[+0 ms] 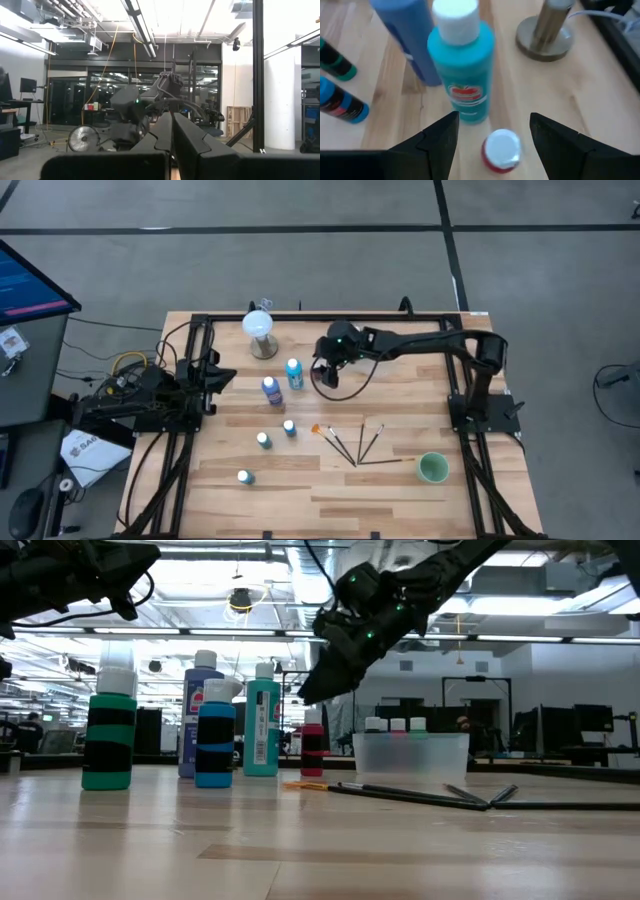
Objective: Pick & Place Paint Supplies
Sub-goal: Put the small dark red paint bottle into the transparent bin
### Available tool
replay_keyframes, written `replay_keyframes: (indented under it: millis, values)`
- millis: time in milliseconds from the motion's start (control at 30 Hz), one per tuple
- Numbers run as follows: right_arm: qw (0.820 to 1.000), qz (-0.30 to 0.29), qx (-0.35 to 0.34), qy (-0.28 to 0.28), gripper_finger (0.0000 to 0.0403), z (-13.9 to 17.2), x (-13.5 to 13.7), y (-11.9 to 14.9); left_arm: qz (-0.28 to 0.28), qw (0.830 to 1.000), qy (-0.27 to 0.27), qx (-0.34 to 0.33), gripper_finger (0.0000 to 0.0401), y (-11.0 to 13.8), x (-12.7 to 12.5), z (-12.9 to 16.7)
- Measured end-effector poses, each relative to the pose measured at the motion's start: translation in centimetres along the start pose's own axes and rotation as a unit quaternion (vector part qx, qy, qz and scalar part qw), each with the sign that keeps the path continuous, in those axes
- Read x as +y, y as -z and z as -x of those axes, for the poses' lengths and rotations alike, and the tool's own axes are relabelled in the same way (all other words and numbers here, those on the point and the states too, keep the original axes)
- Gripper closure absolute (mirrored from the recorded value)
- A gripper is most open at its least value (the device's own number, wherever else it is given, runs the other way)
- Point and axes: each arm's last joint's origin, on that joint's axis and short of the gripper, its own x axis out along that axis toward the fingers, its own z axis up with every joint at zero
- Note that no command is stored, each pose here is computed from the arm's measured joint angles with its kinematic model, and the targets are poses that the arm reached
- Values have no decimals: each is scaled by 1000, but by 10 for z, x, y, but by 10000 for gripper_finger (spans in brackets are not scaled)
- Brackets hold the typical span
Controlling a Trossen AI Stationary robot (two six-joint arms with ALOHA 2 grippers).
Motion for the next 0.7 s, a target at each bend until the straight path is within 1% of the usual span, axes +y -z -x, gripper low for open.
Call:
replay_keyframes:
  millis: [167, 333, 700]
  values:
    - [1000, 0, 13, -6, 164, -11, 1, 6, 0, 1000, 0, 0, 399, 0, 0, 0]
    - [1000, -7, 23, -6, 167, -14, -3, 11, 0, 1000, 0, 0, 399, 0, 0, 0]
    - [1000, -11, 26, -1, 204, -12, -7, 11, 0, 1000, 0, 0, 399, 0, 0, 0]
